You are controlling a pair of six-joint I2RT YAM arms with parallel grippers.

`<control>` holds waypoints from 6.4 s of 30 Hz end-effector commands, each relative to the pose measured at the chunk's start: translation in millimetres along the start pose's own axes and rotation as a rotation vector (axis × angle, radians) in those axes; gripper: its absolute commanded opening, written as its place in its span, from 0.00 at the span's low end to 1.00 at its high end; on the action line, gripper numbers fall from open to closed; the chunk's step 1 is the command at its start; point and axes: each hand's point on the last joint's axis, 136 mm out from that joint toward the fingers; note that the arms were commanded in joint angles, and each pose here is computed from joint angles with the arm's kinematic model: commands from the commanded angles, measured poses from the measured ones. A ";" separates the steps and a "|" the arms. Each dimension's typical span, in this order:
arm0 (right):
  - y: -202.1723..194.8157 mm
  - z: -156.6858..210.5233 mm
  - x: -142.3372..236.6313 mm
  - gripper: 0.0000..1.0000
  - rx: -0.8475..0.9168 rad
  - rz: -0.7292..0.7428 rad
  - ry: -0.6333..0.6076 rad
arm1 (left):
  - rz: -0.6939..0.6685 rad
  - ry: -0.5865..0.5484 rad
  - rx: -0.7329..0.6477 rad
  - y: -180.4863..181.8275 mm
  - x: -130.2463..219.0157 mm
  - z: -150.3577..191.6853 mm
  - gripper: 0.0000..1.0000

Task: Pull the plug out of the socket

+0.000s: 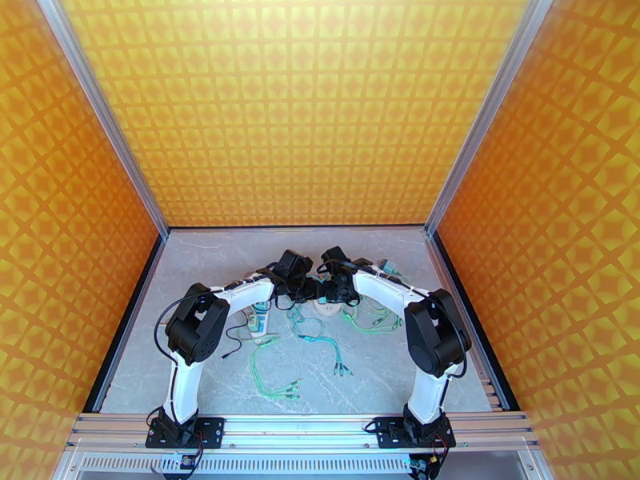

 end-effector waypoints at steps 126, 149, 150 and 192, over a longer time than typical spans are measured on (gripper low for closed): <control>-41.5 -23.8 82.8 0.11 -0.146 -0.082 -0.113 | -0.457 0.214 0.059 119.2 -47.6 68.8 0.29; -97.8 134.6 37.9 0.21 -0.684 -0.264 -0.116 | -0.315 0.117 -0.053 34.0 -12.7 32.7 0.51; -98.0 137.0 36.7 0.22 -0.701 -0.273 -0.122 | -0.311 0.113 -0.054 30.8 -10.7 31.9 0.53; -67.7 28.1 67.9 0.50 -0.538 -0.410 -0.343 | -0.562 -0.062 -0.355 9.0 -30.1 12.3 0.38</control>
Point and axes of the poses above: each hand's point on the last joint's axis, 136 mm out from that joint toward the fingers, its own x axis back along the fingers, its own y axis along the line the jaws close on, z = x × y, and after that the axes turned 14 degrees about x, right-handed
